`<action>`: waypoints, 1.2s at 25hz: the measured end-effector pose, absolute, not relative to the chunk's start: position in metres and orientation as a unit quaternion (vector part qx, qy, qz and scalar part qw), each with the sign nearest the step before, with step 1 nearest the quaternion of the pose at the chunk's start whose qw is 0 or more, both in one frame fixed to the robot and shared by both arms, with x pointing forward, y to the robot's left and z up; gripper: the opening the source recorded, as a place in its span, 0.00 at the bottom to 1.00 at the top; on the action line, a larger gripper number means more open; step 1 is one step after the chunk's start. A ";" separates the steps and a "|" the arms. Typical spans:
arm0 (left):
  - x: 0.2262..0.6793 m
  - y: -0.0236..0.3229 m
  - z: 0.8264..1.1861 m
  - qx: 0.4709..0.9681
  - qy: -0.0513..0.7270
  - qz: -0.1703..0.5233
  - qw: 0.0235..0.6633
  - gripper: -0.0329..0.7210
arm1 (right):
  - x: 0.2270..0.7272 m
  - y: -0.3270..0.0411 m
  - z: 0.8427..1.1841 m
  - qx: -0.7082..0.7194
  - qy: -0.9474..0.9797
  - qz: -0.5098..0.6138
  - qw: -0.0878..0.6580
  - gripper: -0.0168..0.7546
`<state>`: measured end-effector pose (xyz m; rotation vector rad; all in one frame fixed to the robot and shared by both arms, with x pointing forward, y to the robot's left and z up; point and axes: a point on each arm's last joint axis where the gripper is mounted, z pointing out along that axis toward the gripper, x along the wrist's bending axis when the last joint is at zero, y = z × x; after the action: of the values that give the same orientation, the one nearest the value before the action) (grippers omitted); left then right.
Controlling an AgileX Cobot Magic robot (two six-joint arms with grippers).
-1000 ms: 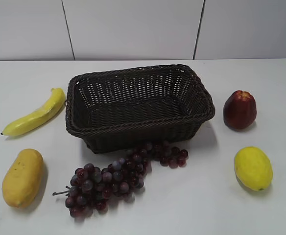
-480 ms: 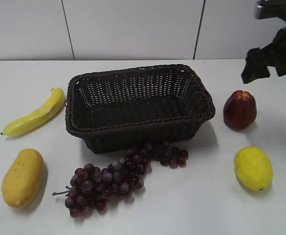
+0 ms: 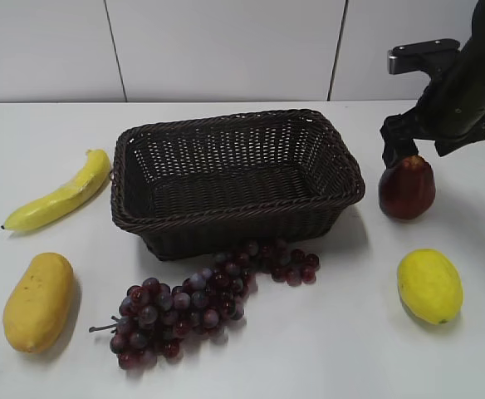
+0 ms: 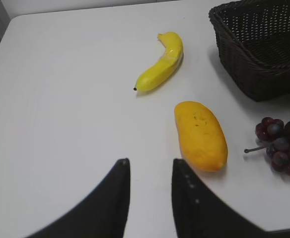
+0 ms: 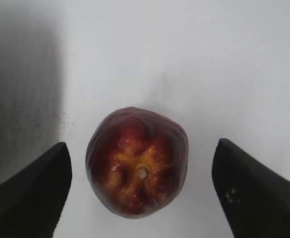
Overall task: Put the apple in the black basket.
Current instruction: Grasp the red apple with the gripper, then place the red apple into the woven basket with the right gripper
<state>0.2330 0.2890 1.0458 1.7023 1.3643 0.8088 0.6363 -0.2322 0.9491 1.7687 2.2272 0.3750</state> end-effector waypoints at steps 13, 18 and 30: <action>0.233 0.289 1.046 0.672 0.538 0.319 0.396 0.34 | 0.638 -0.232 0.922 0.624 0.768 0.099 0.106 0.78; 0.233 0.289 1.046 0.672 0.538 0.319 0.396 0.34 | 0.639 -0.232 0.930 0.627 0.770 0.080 0.092 0.78; 0.233 0.289 1.046 0.672 0.538 0.319 0.396 0.34 | 0.653 -0.189 1.067 0.568 0.793 0.172 0.137 0.78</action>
<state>0.2330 0.2890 1.0458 1.7023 1.3643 0.8088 0.6533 -0.1888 1.0672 1.6445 2.2937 0.4969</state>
